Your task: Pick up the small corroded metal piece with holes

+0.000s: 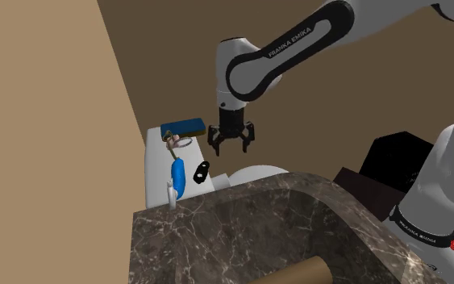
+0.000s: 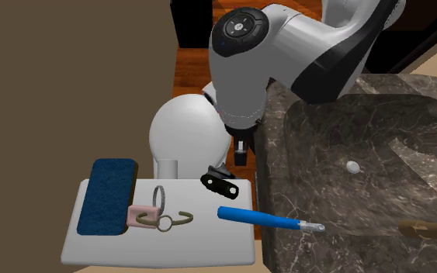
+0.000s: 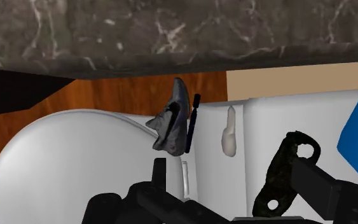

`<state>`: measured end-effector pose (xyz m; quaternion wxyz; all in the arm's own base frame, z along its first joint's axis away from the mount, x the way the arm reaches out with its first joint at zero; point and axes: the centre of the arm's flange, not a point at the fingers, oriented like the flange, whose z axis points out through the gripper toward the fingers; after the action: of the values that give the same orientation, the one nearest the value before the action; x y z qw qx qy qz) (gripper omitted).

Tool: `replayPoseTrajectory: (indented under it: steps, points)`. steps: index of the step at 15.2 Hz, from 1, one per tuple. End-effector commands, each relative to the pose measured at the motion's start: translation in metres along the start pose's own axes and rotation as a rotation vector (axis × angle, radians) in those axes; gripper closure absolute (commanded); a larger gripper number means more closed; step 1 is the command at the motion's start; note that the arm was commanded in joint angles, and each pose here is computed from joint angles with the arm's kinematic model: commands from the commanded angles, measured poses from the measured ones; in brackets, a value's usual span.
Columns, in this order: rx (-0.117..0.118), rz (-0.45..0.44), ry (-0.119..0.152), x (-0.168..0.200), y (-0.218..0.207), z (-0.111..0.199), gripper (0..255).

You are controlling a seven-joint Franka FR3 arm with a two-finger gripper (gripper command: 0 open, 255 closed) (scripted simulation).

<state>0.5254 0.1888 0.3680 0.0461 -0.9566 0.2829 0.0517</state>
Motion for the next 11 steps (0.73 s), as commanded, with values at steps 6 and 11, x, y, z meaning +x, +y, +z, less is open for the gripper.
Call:
replayPoseTrajectory:
  steps: [6,11]
  points:
    - [0.043,0.117,-0.015,0.042,-0.064,0.042,0]
    - [0.061,0.166,-0.021,0.063,-0.091,0.065,0]
